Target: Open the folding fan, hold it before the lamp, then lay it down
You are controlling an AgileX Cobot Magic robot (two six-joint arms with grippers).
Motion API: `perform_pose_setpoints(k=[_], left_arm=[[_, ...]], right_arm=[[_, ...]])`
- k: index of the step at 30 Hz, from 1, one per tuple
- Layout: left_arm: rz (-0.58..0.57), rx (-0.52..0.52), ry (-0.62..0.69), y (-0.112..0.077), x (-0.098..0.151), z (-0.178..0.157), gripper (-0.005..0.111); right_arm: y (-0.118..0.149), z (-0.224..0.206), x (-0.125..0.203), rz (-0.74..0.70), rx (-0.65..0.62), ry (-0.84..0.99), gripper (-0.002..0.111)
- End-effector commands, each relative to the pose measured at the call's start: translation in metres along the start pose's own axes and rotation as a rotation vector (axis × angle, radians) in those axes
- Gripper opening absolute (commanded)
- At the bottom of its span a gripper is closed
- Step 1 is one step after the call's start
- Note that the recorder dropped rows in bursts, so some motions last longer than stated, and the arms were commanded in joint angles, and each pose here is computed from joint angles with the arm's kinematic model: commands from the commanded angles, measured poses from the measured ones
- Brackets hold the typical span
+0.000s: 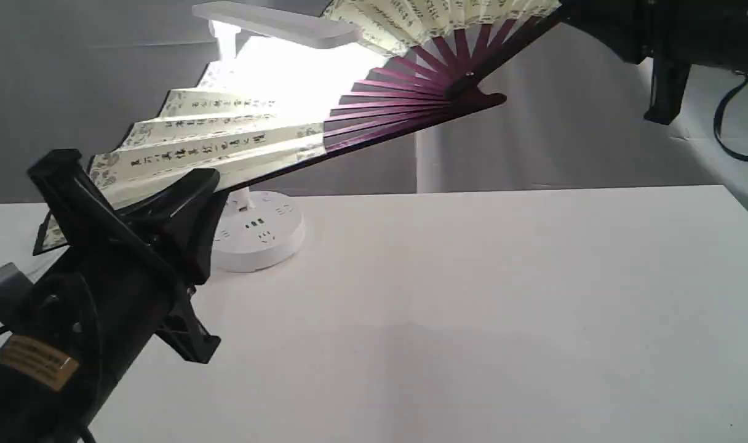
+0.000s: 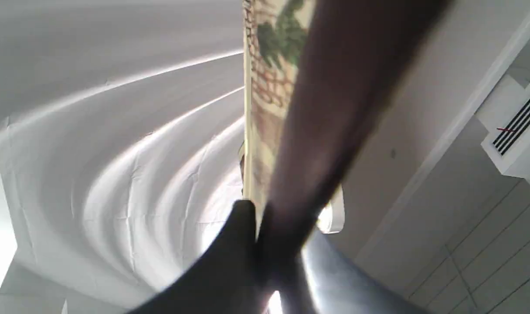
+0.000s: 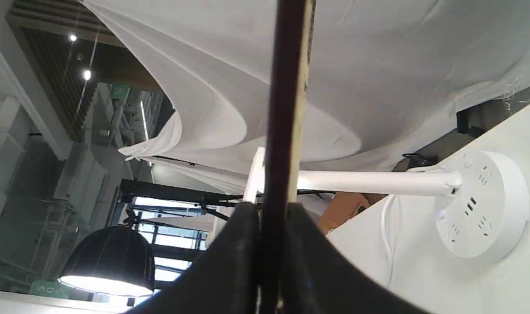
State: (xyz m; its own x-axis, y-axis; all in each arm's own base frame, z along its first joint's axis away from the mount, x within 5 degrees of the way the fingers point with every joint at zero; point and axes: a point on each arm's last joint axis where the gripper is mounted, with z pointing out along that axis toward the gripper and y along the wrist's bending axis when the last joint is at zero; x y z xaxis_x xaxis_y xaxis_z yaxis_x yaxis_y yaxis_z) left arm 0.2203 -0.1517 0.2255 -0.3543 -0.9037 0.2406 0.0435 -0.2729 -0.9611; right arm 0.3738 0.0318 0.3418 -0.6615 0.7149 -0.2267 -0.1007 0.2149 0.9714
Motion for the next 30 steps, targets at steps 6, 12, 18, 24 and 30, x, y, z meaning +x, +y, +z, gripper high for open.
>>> perform_pose_setpoints(k=[6, 12, 18, 24, 30], left_arm=[[-0.051, 0.095, -0.069, -0.0131, -0.0081, -0.0002, 0.000], [-0.053, 0.095, -0.069, -0.0131, -0.0081, -0.0002, 0.000], [-0.056, 0.095, -0.069, -0.0131, -0.0081, -0.0002, 0.000], [-0.058, 0.095, -0.069, -0.0131, -0.0081, -0.0002, 0.000], [-0.074, 0.096, -0.068, -0.0131, -0.0081, -0.0002, 0.000]], right_arm=[[0.0002, -0.0041, -0.0092, -0.039, 0.031, -0.065, 0.000], [0.0002, -0.0041, -0.0092, -0.039, 0.031, -0.065, 0.000], [0.0002, -0.0041, -0.0092, -0.039, 0.031, -0.065, 0.000], [0.0002, -0.0041, -0.0092, -0.039, 0.031, -0.065, 0.000], [0.0002, -0.0041, -0.0092, -0.039, 0.031, -0.065, 0.000]])
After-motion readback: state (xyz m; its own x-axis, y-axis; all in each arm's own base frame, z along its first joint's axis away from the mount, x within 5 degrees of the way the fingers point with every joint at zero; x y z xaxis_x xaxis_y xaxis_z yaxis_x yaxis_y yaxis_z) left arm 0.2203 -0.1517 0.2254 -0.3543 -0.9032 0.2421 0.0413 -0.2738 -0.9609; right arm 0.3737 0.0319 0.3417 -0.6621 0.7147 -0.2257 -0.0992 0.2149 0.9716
